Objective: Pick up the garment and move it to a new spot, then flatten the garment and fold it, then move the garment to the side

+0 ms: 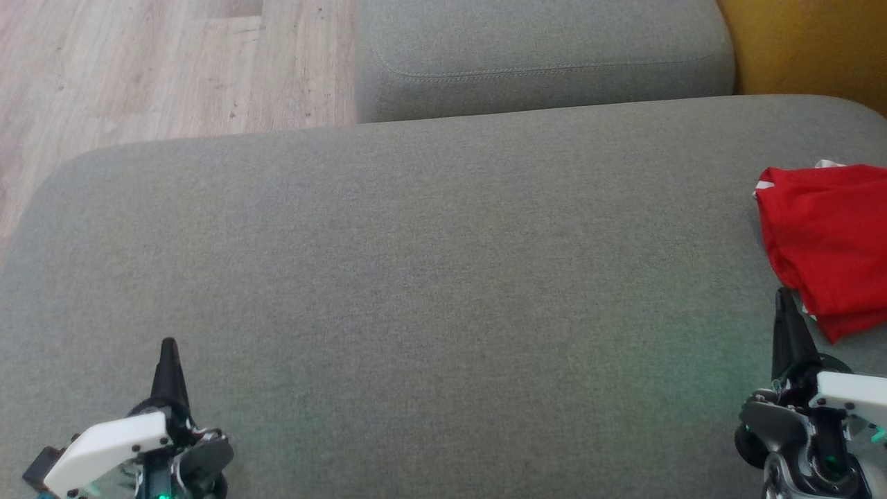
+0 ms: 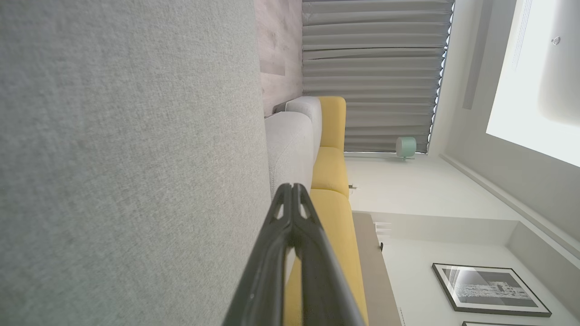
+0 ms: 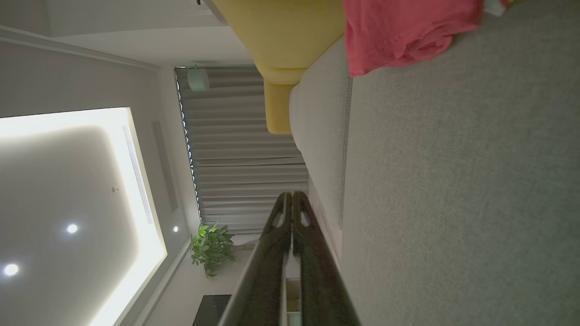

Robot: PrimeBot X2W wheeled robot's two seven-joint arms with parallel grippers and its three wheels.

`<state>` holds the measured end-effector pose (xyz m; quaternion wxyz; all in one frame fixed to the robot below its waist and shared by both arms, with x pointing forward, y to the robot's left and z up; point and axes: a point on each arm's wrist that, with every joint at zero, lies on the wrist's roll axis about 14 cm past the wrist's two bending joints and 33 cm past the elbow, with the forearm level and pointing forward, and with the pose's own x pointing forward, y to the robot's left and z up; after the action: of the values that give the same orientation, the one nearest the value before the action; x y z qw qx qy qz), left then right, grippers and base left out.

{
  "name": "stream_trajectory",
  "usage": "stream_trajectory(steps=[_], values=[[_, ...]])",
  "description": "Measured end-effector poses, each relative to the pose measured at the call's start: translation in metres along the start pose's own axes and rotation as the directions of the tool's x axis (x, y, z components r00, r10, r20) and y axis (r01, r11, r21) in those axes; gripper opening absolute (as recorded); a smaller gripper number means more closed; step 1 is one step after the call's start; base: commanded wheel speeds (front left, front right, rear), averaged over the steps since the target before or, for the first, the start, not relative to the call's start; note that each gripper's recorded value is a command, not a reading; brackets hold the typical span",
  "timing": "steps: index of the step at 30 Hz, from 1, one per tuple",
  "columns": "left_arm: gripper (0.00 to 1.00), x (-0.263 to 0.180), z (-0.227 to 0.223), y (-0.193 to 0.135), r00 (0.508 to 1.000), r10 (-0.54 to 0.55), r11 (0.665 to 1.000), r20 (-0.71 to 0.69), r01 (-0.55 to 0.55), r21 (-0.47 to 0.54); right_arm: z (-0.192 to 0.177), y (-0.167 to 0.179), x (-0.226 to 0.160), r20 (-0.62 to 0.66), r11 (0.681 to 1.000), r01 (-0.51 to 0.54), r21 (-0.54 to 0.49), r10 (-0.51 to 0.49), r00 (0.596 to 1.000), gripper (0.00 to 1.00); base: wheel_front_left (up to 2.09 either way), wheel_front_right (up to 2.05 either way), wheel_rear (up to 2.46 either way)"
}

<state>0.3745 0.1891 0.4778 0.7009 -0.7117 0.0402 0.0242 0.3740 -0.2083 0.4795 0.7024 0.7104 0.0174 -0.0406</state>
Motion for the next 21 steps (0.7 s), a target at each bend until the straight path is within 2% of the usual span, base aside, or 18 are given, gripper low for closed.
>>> stream_trajectory(steps=[21], values=[[0.00,-0.0001,0.0003,0.0000,1.000,0.000,1.000,0.001,0.000,-0.003,-0.0001,-0.0001,-0.0001,-0.002,1.000,0.000,0.001,0.000,1.000,0.00,0.00,0.00,0.00]])
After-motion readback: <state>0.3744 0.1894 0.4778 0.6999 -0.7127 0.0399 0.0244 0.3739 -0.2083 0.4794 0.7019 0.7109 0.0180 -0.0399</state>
